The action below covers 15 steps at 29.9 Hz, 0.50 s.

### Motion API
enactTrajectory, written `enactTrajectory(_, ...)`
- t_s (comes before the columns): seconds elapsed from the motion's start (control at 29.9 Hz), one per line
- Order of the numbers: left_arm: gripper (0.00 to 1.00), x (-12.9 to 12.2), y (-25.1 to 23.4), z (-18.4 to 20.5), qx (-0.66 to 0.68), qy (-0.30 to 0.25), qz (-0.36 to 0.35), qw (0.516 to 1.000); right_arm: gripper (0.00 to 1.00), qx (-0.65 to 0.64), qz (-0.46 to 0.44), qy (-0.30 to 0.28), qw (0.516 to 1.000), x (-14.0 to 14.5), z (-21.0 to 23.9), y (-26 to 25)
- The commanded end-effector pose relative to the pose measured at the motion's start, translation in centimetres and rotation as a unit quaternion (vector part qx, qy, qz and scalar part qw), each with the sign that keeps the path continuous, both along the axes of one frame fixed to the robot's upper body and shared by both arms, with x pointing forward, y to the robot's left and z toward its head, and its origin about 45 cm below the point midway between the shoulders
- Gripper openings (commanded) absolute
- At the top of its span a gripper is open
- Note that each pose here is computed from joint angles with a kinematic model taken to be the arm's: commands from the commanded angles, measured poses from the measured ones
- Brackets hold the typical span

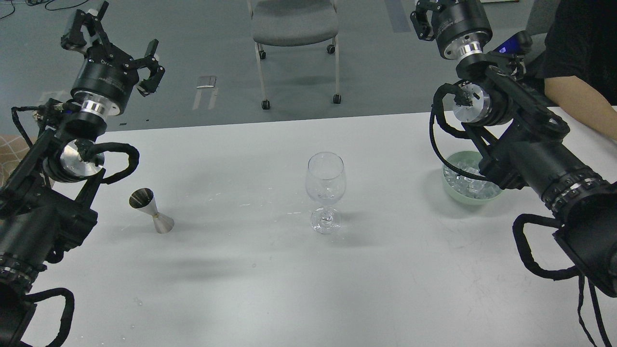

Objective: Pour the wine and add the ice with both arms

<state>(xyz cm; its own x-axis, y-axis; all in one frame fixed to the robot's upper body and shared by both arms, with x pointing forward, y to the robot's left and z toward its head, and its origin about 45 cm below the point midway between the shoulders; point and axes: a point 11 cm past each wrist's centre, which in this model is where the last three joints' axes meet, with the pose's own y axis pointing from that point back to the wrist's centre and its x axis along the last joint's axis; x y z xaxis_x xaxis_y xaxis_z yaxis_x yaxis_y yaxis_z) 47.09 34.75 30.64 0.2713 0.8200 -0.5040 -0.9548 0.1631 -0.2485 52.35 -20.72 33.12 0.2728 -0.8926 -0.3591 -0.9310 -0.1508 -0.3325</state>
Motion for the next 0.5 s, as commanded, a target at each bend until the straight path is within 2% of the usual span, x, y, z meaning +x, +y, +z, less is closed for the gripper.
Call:
enactTrajectory(0.0,0.98,-0.1,-0.4,0.0,-0.004,-0.007,-0.009,1.000,1.00,0.004,0.013,0.003,1.000,-0.3,-0.8,0.3)
enactTrajectory(0.33,0.98,-0.3,0.2,0.0,0.019,-0.008,-0.009,1.000,1.00,-0.002,0.012,0.004,1.000,-0.3,-1.0,0.0)
enactTrajectory(0.47,0.98,-0.6,-0.4,-0.9,0.048,0.003,-0.034,0.998,1.00,-0.018,0.032,0.003,0.999,-0.5,-1.2,1.3)
